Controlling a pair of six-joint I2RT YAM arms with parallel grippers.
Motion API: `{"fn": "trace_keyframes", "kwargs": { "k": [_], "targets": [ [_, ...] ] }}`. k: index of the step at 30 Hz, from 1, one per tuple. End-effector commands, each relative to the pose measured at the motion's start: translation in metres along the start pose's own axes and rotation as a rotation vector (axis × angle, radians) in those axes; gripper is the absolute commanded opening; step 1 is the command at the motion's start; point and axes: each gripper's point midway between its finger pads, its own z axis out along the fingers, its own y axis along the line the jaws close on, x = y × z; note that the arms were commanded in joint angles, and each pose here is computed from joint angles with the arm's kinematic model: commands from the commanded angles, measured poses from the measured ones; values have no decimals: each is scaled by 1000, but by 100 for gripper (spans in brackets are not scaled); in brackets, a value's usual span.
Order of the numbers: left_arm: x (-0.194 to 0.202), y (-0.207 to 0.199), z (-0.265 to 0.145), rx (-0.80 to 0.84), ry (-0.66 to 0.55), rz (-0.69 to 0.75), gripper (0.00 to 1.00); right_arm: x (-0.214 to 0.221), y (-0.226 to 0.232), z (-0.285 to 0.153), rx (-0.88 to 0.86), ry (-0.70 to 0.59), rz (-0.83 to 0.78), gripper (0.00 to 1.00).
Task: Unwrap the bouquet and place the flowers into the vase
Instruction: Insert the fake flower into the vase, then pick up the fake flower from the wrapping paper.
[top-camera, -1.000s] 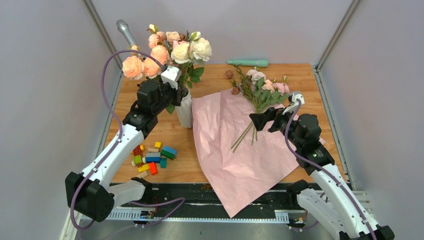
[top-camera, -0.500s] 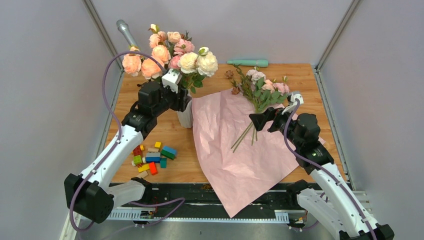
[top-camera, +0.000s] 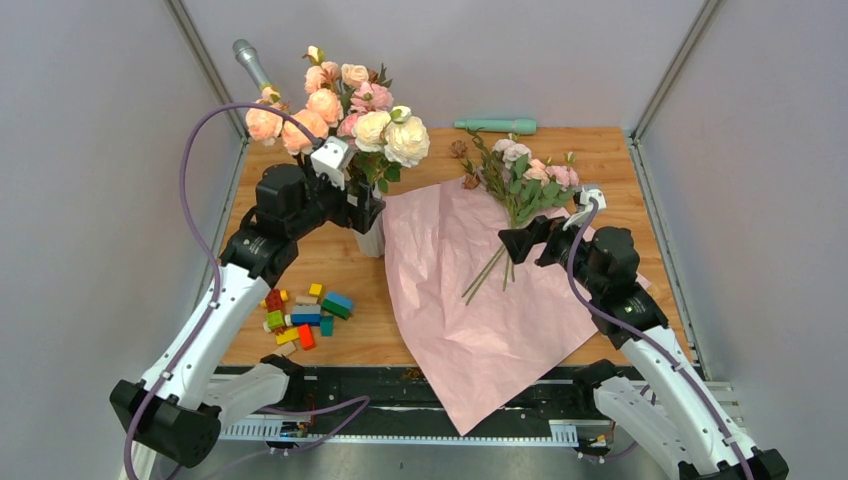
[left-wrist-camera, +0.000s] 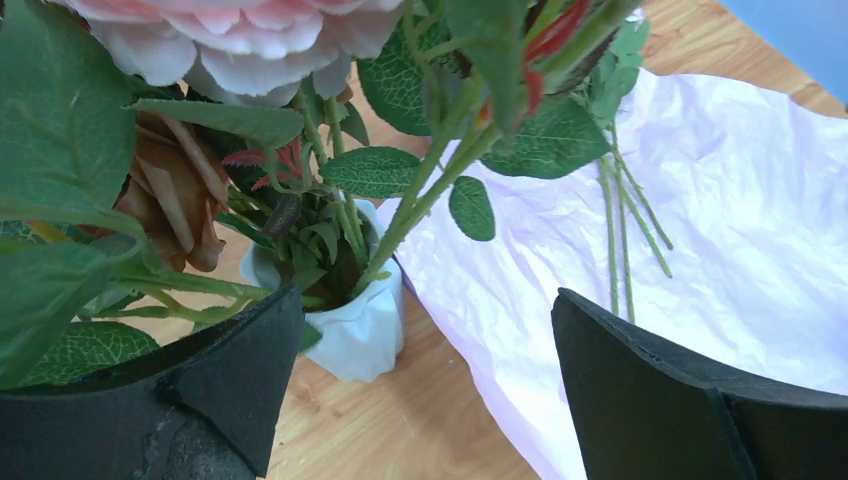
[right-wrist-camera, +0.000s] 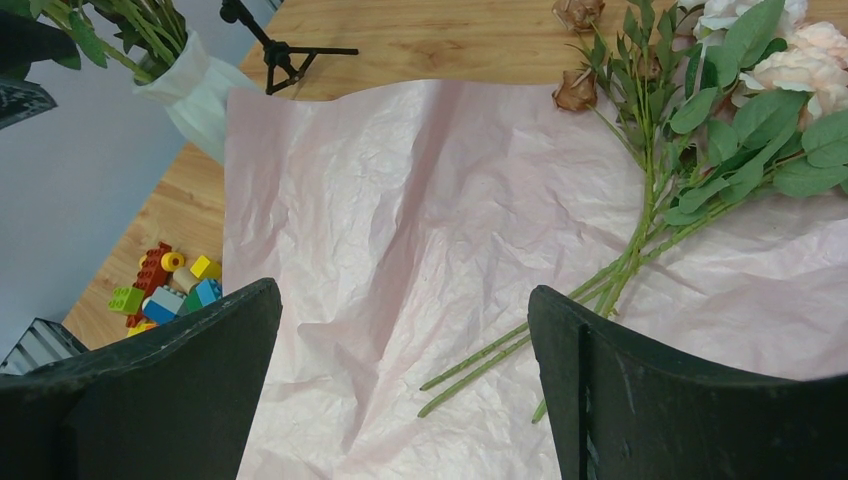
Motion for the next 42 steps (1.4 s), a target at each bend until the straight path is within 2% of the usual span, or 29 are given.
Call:
{"fn": "trace_keyframes", "kwargs": {
  "k": [1,13,20,26,35,42],
  "targets": [
    [-23,-13,-20,51,-35,-3,100,-10,2,-4,3,-34,-6,95],
    [-12,-35,-57,130,22,-1,100,-16,1,-13,26,-52,3,95],
    [22,-41,-62,160,58,-7,100,2,-12,-9,79,-15,48,94],
    [37,-43,-59,169,21,-11,100,41,-42,-1,219,122,99,88],
    [52,-34,-55,128,-7,23,100,119,-71,20,336,396,199,69],
    [63,-30,-50,113,5,30,100,149,-96,40,425,498,180,61]
  ]
}}
